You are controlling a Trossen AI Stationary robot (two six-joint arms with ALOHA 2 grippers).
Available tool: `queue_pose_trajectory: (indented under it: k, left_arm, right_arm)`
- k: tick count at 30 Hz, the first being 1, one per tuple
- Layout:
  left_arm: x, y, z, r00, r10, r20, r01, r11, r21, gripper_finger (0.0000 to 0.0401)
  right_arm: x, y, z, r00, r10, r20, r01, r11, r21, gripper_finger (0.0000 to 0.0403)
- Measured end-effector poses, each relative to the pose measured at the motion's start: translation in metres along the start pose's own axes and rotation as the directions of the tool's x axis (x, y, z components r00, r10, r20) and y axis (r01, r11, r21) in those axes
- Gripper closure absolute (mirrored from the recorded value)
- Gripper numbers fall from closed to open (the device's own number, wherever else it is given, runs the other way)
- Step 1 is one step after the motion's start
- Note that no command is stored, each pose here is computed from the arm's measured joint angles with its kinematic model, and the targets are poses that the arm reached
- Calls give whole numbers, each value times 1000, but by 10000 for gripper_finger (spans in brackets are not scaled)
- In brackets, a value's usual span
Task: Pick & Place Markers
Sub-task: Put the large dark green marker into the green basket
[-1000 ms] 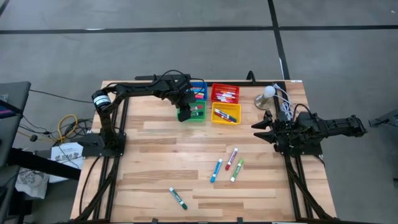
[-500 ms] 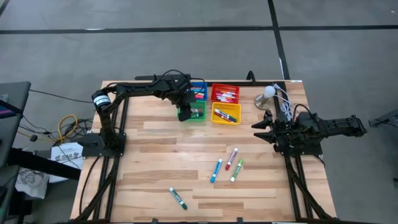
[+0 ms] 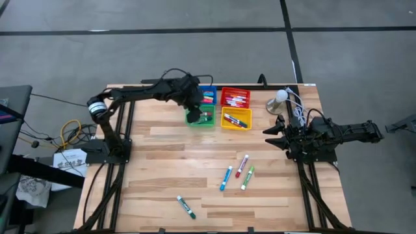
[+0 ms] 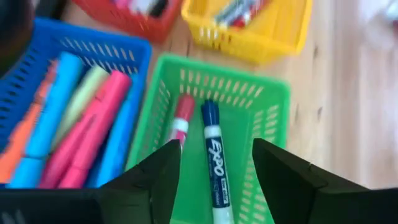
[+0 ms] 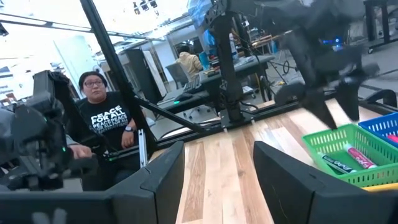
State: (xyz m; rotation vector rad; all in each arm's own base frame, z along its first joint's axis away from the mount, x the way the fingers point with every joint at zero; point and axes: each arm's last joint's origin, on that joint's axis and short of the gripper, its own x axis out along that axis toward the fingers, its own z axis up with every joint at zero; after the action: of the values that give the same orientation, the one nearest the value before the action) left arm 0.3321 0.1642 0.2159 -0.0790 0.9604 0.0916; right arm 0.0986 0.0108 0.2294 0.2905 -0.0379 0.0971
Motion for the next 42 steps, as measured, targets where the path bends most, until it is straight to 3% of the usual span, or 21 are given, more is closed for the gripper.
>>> queue_pose_trajectory:
  k: [7, 15, 22, 26, 42]
  left_arm:
    - [-50, -14, 17, 987, 31, 159, -20, 997, -71, 202]
    - [-88, -55, 36, 942, -17, 336, 34, 998, -44, 203]
    - [-84, -102, 44, 938, -10, 347, 30, 998, -50, 205]
    - [-82, -124, 44, 940, 25, 341, 18, 992, -123, 206]
    - [-77, -179, 40, 944, 6, 331, 118, 928, -354, 206]
  right_arm:
    - [0, 0, 0, 1000, 0, 0, 0, 1000, 0, 221]
    - [0, 0, 0, 1000, 1, 2, -1, 1000, 0, 223]
    - [0, 0, 0, 1000, 1, 2, -1, 1000, 0, 220]
    - [0, 0, 0, 1000, 1, 2, -1, 1000, 0, 222]
    - [0, 0, 0, 1000, 1, 1, -1, 1000, 1, 223]
